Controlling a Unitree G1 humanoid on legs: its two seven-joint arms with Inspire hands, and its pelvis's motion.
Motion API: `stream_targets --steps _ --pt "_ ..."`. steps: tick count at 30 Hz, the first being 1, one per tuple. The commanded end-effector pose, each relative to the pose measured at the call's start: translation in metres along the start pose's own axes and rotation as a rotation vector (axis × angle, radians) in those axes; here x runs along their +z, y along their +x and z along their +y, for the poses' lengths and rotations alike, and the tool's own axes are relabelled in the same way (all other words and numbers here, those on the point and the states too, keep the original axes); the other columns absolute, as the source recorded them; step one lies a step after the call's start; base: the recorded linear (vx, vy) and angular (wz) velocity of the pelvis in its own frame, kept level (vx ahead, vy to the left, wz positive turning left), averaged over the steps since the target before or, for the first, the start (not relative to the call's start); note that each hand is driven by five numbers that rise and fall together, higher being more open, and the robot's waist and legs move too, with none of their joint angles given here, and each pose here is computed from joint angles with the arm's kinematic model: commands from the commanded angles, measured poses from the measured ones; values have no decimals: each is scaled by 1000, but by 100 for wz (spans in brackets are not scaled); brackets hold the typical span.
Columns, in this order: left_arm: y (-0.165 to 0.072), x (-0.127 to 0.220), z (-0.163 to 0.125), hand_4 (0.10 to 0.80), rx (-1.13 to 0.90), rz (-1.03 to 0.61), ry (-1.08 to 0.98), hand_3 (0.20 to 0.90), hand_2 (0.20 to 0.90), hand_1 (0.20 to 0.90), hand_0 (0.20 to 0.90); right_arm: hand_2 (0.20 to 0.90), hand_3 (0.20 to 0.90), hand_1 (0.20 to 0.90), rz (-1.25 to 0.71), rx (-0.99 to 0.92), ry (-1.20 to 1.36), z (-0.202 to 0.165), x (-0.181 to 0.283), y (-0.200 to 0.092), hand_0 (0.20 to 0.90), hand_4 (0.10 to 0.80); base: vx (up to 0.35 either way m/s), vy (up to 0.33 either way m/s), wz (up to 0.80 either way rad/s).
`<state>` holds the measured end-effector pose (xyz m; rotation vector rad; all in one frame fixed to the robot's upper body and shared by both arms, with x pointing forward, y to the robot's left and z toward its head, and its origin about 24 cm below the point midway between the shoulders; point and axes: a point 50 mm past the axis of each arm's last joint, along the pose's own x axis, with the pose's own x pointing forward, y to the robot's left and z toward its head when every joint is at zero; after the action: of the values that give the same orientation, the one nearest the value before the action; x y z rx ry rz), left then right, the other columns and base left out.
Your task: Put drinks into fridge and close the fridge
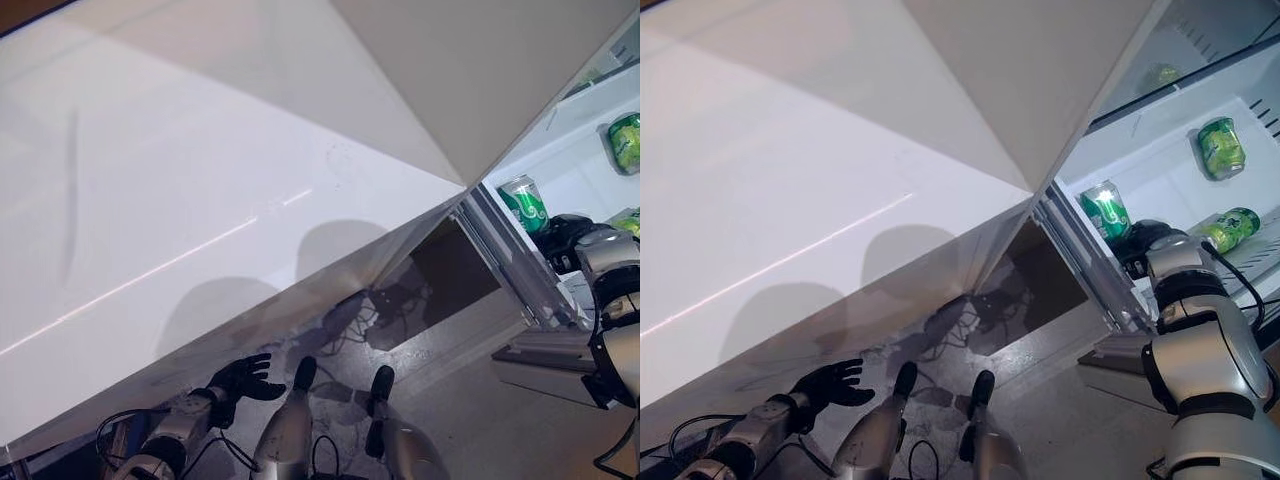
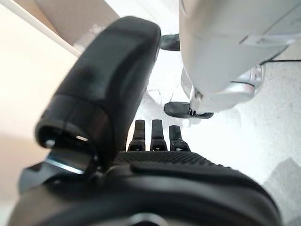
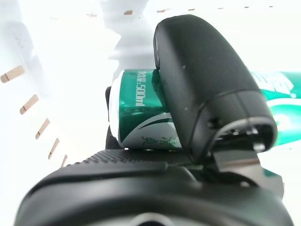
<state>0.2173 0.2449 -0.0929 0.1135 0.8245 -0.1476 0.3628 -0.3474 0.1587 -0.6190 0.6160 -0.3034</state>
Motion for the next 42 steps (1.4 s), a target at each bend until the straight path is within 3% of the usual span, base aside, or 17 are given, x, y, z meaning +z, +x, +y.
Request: stream_targets --steps 1,2,3,5,12,15,18,22,28,34,42 --pt "0 -2 -4 800 -14 -26 -17 900 900 900 900 342 249 342 -100 -232 -128 -73 38 -30 342 149 -43 39 -3" --pt "-1 -1 -4 800 -15 -33 -31 900 900 900 900 545 485 545 -99 -232 -141 -74 39 -30 545 385 -38 27 -3" --pt "-1 0 -4 800 -16 -41 -36 900 900 900 900 564 507 564 -97 -230 -146 -74 39 -30 564 407 -36 20 -3" --pt "0 3 -6 800 -26 -57 -43 900 900 900 900 900 900 900 -90 -227 -164 -73 39 -30 900 800 -34 20 -1" --pt "3 11 -19 800 -76 -97 -32 900 900 900 900 900 900 900 -87 -207 -175 -69 41 -30 900 800 -27 13 -3" --pt "3 10 -20 800 -75 -93 -29 900 900 900 900 900 900 900 -180 -220 -91 -68 52 -32 900 800 -16 29 -4" --pt "1 1 -19 800 -54 -71 -36 900 900 900 900 900 900 900 -367 -259 66 -65 77 -44 900 800 0 44 -4" --pt "-6 -24 -14 800 0 -20 -71 900 900 900 900 900 900 900 -773 -377 373 -74 108 -85 900 800 30 53 -8" --pt "-11 -56 -14 800 51 73 -126 900 900 900 900 900 900 900 -1021 -483 648 -87 75 -116 900 800 59 56 -12" --pt "-13 -69 -18 800 54 132 -116 900 900 900 900 900 900 900 -1021 -595 790 -97 38 -116 900 800 31 16 -17" --pt "-9 -70 -32 800 6 164 -55 900 900 900 900 900 900 900 -858 -649 1306 -78 -14 -84 900 800 59 -24 -21"
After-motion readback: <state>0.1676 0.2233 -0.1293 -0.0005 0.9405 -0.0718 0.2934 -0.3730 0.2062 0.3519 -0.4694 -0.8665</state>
